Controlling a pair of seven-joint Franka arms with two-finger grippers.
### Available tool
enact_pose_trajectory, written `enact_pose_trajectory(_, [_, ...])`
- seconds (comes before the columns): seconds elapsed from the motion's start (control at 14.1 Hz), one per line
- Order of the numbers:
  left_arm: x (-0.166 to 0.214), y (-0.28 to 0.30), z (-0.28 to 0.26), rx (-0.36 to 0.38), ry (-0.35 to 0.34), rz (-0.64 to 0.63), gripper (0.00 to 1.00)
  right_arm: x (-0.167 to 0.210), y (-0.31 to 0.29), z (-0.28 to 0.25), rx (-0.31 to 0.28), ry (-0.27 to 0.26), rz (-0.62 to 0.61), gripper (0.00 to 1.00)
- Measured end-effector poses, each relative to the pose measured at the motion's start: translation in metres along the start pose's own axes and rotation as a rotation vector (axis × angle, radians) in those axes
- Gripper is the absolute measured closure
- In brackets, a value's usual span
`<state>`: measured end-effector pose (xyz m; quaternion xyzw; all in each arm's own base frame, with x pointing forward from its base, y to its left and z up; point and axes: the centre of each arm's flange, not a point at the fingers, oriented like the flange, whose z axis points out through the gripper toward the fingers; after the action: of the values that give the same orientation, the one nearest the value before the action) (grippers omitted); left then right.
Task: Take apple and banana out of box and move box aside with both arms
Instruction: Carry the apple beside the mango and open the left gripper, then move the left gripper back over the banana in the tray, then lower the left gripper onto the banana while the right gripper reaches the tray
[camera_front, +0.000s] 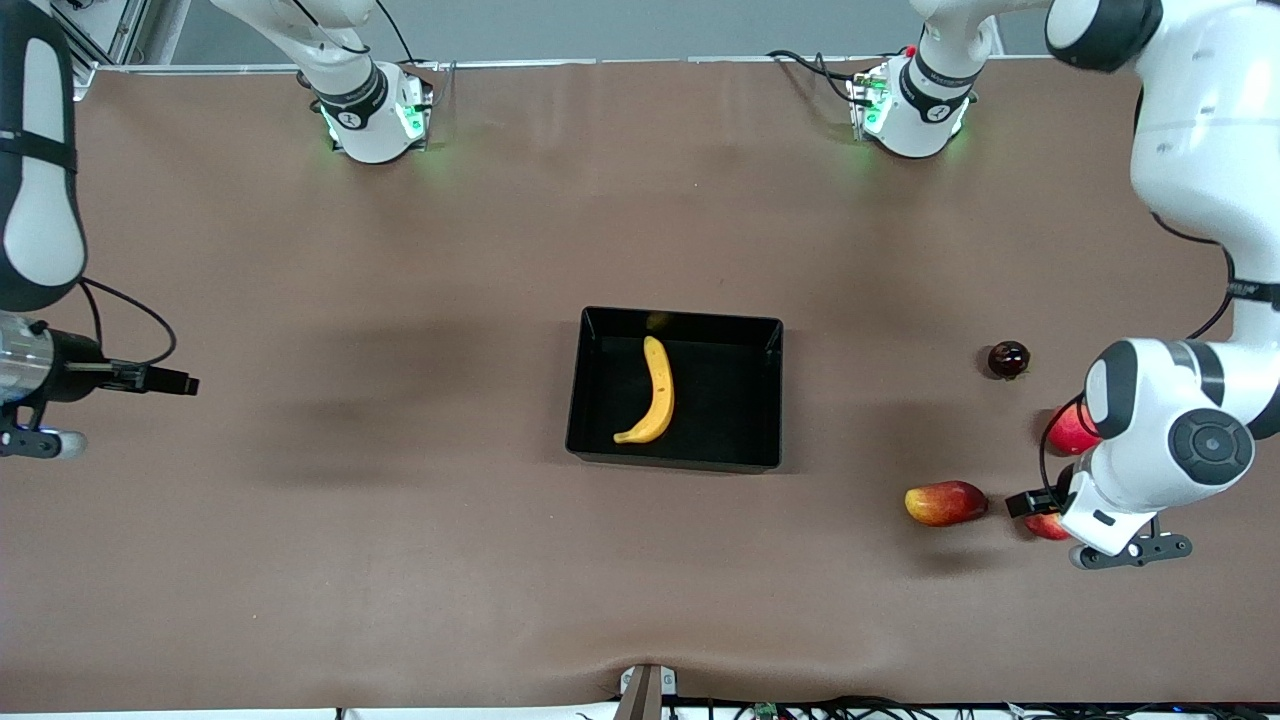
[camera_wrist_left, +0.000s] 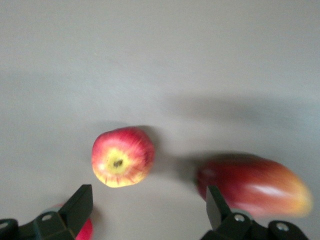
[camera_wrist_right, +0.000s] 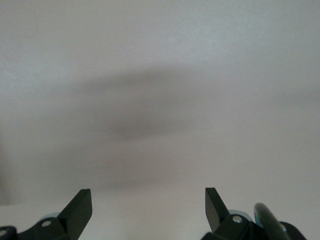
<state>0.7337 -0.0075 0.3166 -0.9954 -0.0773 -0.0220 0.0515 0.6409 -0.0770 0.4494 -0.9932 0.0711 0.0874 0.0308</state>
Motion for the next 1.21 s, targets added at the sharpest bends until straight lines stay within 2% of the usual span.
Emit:
enact_pose_trajectory(0.21, [-0.044, 0.094, -0.084, -0.047, -0.048, -0.032, 0.00, -0.001, -0.019, 0.000, -0.005, -0.002, 0.019, 0.00])
enact_pose_trajectory(0.36, [-0.084, 0.168, -0.100, -0.079, -0.078, -0.043, 0.00, -0.002, -0.033, 0.000, -0.008, -0.002, 0.048, 0.00])
enact_pose_trajectory(0.57, [-0.145, 0.271, -0.088, -0.092, -0.101, -0.004, 0.00, -0.005, -0.066, 0.000, -0.016, 0.002, 0.089, 0.00])
enact_pose_trajectory(0.78, [-0.189, 0.350, -0.065, -0.135, -0.049, 0.106, 0.00, -0.011, -0.098, 0.002, -0.026, -0.006, 0.110, 0.00])
enact_pose_trajectory(1.07, [-0.229, 0.414, 0.003, -0.155, 0.024, 0.240, 0.00, -0.023, -0.134, 0.009, -0.048, -0.043, 0.161, 0.00])
enact_pose_trajectory(1.21, [-0.242, 0.434, 0.035, -0.158, 0.055, 0.257, 0.00, -0.026, -0.147, 0.014, -0.056, -0.051, 0.166, 0.00])
